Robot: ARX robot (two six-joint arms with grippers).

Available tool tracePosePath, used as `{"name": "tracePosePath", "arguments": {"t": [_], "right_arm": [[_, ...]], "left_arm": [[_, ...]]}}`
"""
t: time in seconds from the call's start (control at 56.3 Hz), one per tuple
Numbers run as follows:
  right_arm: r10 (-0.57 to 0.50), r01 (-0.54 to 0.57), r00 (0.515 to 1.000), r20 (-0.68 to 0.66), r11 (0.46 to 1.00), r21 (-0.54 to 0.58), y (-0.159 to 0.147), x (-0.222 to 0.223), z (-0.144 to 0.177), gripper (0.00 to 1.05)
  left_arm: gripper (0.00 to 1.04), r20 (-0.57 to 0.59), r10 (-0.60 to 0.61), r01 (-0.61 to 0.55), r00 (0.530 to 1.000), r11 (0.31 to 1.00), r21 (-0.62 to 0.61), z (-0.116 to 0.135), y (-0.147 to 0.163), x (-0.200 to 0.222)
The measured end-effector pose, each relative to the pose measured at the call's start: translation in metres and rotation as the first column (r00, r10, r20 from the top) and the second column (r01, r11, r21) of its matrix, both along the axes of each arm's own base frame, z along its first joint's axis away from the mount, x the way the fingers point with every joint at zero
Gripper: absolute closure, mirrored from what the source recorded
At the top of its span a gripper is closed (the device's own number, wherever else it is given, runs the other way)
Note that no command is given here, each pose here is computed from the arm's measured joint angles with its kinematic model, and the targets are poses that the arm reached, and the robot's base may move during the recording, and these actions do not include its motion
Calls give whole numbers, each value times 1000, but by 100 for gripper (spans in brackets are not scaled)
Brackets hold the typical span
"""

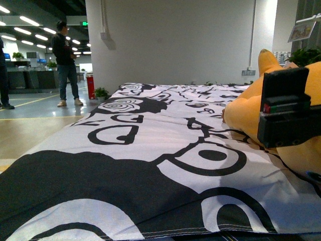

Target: Put away toys

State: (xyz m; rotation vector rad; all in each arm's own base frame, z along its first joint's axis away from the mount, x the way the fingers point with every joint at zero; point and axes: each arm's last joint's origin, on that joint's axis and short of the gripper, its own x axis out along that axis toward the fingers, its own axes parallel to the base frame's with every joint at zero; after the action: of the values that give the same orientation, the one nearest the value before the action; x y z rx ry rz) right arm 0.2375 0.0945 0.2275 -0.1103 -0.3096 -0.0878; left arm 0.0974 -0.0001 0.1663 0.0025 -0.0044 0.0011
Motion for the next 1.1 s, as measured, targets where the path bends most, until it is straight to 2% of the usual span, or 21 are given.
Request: {"name": "tracePosePath", "arguments": {"t": [0.16,0.462,0.533,0.711,0.906,1.102], "right_arm": [[-14,15,1000,5,999,-30,1,-1,-6,7],[-19,19,1000,12,999,-44,0,-5,-3,56],[-11,12,1000,13,999,-48,0,-6,-1,72],[5,-4,1000,19,999,-53,-1,-9,2,96],[14,-13,1000,17,998,-59,-4,-11,2,98],[25,-25,1000,8,999,-34,-20,-13,14,98]], "left_arm": [[6,0,0,0,1000,1000,0,0,0,0],[6,0,0,0,1000,1000,0,0,0,0],[6,0,0,0,1000,1000,0,0,0,0],[6,0,0,0,1000,1000,0,0,0,0],[6,0,0,0,1000,1000,0,0,0,0],[6,0,0,0,1000,1000,0,0,0,0]]}}
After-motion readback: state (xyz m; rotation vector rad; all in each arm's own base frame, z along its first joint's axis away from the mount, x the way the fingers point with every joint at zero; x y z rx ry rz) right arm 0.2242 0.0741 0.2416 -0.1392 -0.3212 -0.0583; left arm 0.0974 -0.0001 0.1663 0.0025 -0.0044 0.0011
